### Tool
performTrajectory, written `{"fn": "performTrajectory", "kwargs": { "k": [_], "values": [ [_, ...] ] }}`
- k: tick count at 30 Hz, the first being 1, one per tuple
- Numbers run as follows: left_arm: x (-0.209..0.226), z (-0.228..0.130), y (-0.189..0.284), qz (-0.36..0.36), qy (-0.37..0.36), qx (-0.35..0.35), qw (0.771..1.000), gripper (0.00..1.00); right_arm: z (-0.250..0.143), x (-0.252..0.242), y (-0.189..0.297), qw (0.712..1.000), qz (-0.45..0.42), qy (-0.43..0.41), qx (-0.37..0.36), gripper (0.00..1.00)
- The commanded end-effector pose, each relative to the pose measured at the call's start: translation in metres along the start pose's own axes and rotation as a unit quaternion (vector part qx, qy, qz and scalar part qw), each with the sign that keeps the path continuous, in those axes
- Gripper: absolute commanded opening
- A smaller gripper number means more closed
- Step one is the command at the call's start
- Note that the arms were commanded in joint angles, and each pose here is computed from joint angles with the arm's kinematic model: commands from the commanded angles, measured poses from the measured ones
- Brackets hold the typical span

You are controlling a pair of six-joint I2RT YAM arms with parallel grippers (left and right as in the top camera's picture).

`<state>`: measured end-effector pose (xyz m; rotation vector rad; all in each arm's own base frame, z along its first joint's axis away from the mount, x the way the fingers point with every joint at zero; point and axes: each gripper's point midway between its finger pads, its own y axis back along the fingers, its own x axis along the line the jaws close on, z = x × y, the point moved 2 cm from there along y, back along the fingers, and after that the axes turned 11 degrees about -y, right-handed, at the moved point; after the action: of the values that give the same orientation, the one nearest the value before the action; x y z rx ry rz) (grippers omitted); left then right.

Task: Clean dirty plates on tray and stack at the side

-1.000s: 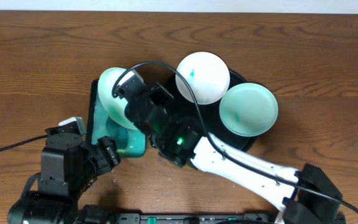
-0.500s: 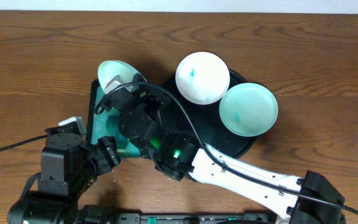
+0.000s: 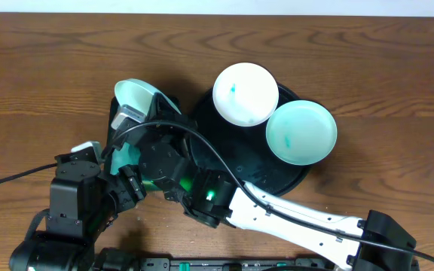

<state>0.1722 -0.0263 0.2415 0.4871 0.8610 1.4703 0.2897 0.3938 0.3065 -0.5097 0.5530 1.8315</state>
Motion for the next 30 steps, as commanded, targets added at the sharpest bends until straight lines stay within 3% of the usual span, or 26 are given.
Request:
{"fn": "performTrajectory", "kwargs": {
  "k": [1,20,22,26,29,30],
  "values": [
    [-0.001,0.006,0.005,-0.001,-0.001,-0.012,1.000,0.80,0.010,-0.010,0.005,1.000,-0.010,0.002,-0.008,0.01],
    [-0.001,0.006,0.005,-0.001,-0.001,-0.012,1.000,0.80,0.010,-0.011,0.005,1.000,-0.010,-0.005,-0.009,0.01],
    [-0.001,0.006,0.005,-0.001,-0.001,-0.012,1.000,0.80,0.008,-0.013,0.003,0.999,-0.013,-0.036,-0.007,0.01],
    [-0.001,0.006,0.005,-0.001,-0.001,-0.012,1.000,0.80,-0.019,-0.031,-0.019,0.983,-0.028,-0.182,0.029,0.01],
    [-0.001,0.006,0.005,-0.002,-0.001,-0.012,1.000,0.81,-0.064,-0.025,-0.043,0.946,0.045,-0.304,0.105,0.01],
    [-0.001,0.006,0.005,-0.001,-0.001,-0.012,1.000,0.81,-0.080,-0.020,-0.050,0.920,0.084,-0.356,0.139,0.01]
  ]
}}
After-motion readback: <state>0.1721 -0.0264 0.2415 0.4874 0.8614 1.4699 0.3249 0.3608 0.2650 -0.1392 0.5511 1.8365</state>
